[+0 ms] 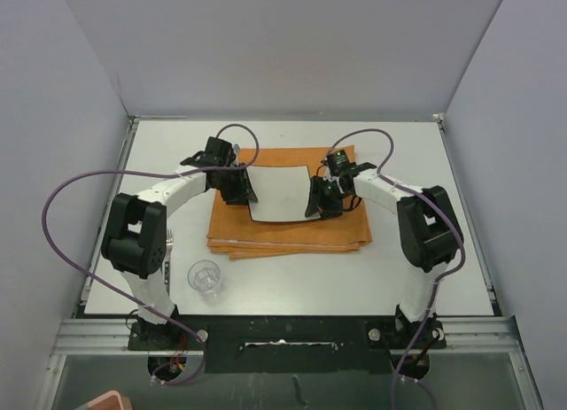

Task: Set the dinner table for one person
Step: Adjust the plate on the napkin.

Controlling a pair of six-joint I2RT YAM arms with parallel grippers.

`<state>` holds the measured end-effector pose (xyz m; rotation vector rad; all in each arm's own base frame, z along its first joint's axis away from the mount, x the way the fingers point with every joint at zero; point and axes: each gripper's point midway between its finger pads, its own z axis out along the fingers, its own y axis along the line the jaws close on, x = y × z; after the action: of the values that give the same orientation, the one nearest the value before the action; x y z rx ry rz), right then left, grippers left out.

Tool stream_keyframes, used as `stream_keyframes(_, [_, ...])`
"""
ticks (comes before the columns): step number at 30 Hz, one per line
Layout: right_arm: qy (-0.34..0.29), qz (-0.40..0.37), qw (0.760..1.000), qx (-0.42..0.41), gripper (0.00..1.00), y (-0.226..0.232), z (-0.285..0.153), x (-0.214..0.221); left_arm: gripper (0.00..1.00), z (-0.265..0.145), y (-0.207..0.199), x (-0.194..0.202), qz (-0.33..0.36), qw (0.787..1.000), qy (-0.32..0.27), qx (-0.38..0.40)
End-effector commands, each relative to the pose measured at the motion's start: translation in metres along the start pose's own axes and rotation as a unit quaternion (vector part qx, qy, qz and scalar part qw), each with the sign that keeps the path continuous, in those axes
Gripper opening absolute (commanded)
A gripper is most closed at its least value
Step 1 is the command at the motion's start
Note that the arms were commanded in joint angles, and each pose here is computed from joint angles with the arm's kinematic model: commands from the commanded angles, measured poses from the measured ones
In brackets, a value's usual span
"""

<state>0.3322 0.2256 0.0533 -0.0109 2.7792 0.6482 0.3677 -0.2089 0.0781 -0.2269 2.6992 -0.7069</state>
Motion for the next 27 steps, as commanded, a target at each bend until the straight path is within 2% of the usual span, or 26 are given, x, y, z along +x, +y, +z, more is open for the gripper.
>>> stream_keyframes(1, [0.041, 0.029, 0.999, -0.013, 0.47, 0.021, 0.016, -0.008, 0.33, -0.018, -0.04, -0.013, 0.023, 0.997, -0.023, 0.066])
stream_keyframes(3, [0.05, 0.021, 0.998, -0.013, 0.47, 0.026, 0.022, -0.008, 0.33, -0.017, -0.039, -0.016, 0.027, 0.997, -0.023, 0.064])
stream_keyframes(7, [0.03, 0.004, 0.999, -0.029, 0.48, 0.035, 0.022, -0.017, 0.36, -0.01, -0.031, -0.02, 0.035, 0.998, -0.018, 0.039])
stream_keyframes(14, [0.024, -0.025, 0.999, -0.026, 0.55, 0.048, 0.002, -0.025, 0.44, 0.01, 0.003, -0.005, 0.041, 0.998, 0.032, -0.028])
stream_keyframes(15, [0.02, -0.029, 0.999, -0.022, 0.83, 0.049, -0.002, -0.026, 0.44, 0.012, 0.006, -0.003, 0.042, 0.998, 0.037, -0.034])
stream_keyframes(16, [0.014, -0.034, 0.999, -0.02, 0.88, 0.05, -0.007, -0.028, 0.45, 0.013, 0.007, -0.003, 0.045, 0.998, 0.04, -0.037])
stream_keyframes(24, [-0.036, -0.048, 0.998, -0.009, 0.89, 0.049, -0.047, -0.055, 0.49, 0.029, 0.022, 0.009, 0.061, 0.988, 0.101, -0.102])
stream_keyframes(27, [-0.092, -0.077, 0.993, 0.001, 0.9, 0.052, -0.07, -0.073, 0.5, 0.028, 0.024, 0.004, 0.085, 0.984, 0.082, -0.13])
